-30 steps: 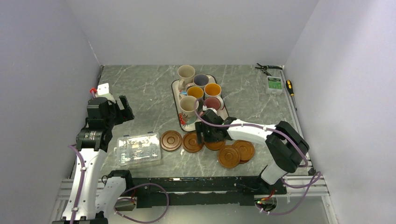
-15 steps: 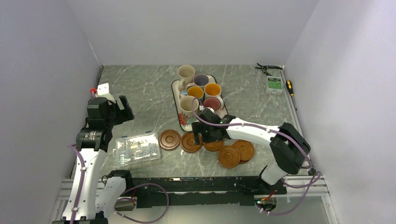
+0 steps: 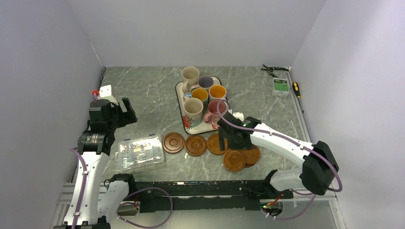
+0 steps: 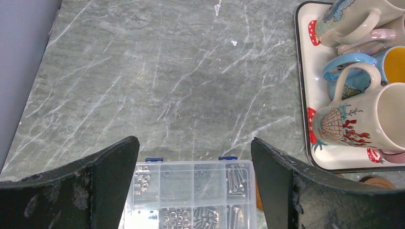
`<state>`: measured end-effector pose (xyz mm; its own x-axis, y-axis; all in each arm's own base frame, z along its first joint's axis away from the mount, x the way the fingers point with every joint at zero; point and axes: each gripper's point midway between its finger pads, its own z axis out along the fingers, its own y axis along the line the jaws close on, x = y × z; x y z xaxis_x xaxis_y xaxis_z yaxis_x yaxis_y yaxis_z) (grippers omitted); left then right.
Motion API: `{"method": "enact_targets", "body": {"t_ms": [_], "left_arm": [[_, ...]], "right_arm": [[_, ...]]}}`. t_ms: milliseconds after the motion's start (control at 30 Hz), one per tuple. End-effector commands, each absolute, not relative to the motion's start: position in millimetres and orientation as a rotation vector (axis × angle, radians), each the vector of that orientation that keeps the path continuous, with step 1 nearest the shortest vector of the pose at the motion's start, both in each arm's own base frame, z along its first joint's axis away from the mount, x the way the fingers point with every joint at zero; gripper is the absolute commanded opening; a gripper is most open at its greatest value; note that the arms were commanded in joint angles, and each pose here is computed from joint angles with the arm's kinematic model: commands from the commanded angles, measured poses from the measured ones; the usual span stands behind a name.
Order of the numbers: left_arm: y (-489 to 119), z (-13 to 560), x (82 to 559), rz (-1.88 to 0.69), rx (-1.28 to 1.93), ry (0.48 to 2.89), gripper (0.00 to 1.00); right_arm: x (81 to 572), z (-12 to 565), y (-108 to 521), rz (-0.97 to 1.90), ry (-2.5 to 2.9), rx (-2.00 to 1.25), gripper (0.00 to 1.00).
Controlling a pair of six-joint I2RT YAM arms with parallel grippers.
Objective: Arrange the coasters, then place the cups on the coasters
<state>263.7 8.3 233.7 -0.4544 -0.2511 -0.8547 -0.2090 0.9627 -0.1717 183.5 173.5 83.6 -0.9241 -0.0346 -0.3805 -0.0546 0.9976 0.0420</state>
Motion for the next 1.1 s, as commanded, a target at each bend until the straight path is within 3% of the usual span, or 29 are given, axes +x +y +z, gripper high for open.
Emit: {"method": "enact_targets", "body": {"t_ms": [0,400,1067], "left_arm": [[5.0,246.5,267.8,-0.075,-0.317,2.014,0.94],[4.8,246.1,268.1,-0.077,-0.319,2.016,0.94],[4.8,244.9,268.5,-0.076,-0.32,2.021,0.94]], "right_arm": [[150.0,77.7,122.8,-0.193,2.838,0.078,0.98],[143.2,41.6,111.2,-0.238,2.863,0.155,0.93],[172.2,29.3,106.3,-0.085,2.824,0.228,0.55]]}}
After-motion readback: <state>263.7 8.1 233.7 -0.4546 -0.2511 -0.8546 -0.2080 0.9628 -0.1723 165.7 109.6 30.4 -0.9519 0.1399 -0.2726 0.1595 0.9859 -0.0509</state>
